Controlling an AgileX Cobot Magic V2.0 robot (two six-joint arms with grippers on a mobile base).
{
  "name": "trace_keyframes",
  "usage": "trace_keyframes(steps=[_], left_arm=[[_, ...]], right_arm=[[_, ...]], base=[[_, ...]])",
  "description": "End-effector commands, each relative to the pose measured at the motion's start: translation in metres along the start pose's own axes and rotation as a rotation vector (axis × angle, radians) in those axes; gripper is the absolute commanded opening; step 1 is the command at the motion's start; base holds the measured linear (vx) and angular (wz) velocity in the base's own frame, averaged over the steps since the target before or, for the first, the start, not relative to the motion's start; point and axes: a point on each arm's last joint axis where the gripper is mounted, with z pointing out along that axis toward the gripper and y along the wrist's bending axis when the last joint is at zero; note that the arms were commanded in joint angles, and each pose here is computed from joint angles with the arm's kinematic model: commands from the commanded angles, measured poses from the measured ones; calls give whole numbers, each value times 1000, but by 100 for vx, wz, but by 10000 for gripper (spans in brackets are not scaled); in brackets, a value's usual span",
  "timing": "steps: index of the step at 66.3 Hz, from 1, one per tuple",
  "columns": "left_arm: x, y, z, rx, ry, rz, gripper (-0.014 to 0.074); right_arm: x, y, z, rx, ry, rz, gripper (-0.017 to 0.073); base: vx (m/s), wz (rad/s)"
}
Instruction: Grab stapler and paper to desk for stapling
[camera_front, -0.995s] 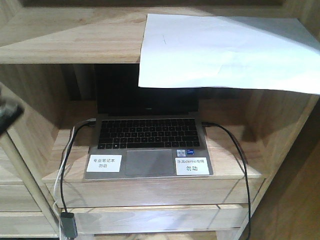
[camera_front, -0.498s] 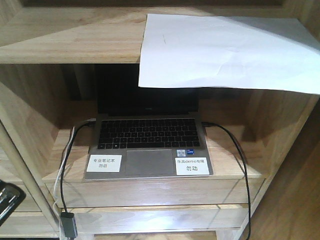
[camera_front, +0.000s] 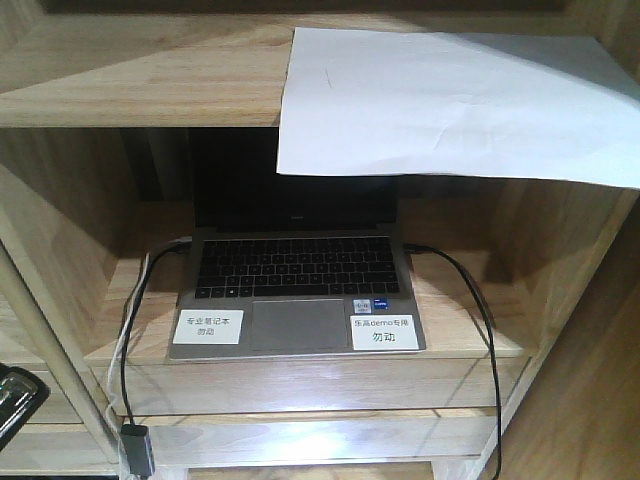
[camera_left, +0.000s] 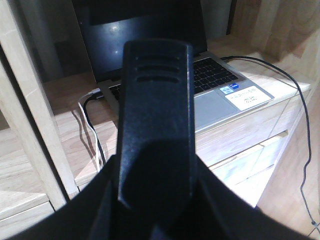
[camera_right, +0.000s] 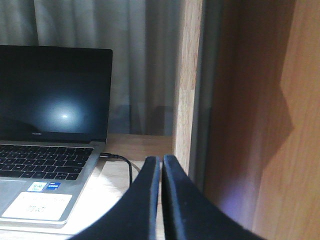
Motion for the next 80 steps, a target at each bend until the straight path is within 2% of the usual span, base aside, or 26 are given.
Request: trace_keyframes(steps=[1, 34, 37, 41, 44, 46, 47, 50, 51, 56, 60, 64, 71, 80], left_arm=[[-19, -1, -5, 16, -136, -4, -7], [-19, -1, -5, 16, -136, -4, -7], [-19, -1, -5, 16, -136, -4, -7], [-19, -1, -5, 16, -136, -4, -7], [-19, -1, -5, 16, -136, -4, -7], [-19, -1, -5, 16, -136, -4, -7], [-19, -1, -5, 16, -136, -4, -7], [-19, -1, -5, 16, -136, -4, -7], [-19, -1, -5, 16, -136, -4, -7], [-19, -1, -5, 16, -136, -4, -7], [-19, -1, -5, 16, -136, -4, -7], [-19, -1, -5, 16, -136, -4, -7], [-19, -1, -5, 16, -136, -4, -7], [-19, -1, -5, 16, -136, -4, -7]], right_arm=[[-6, 0, -1, 2, -86, -6, -9], [-6, 0, -1, 2, -86, -5, -9], [-7, 0, -1, 1, -93, 24, -9], [-9, 0, -1, -4, -113, 117, -9], [-10, 0, -2, -12, -131, 222, -9], [-11, 0, -2, -19, -141, 301, -9], [-12, 0, -2, -25, -148, 366, -9], [-13, 0, -2, -37, -153, 495, -9], [-13, 0, -2, -42, -152, 558, -9], [-12, 0, -2, -58, -145, 755, -9], [-12, 1, -2, -71, -141, 876, -9], [-12, 1, -2, -80, -137, 954, -8], [-13, 1, -2, -92, -136, 1035, 3], [-23, 1, -1, -99, -142, 1042, 71]], base=[[0, 0], [0, 0], [0, 0], [0, 0], [0, 0], [0, 0], [0, 0], [0, 0], [0, 0], [0, 0], [0, 0], [0, 0], [0, 0], [0, 0]])
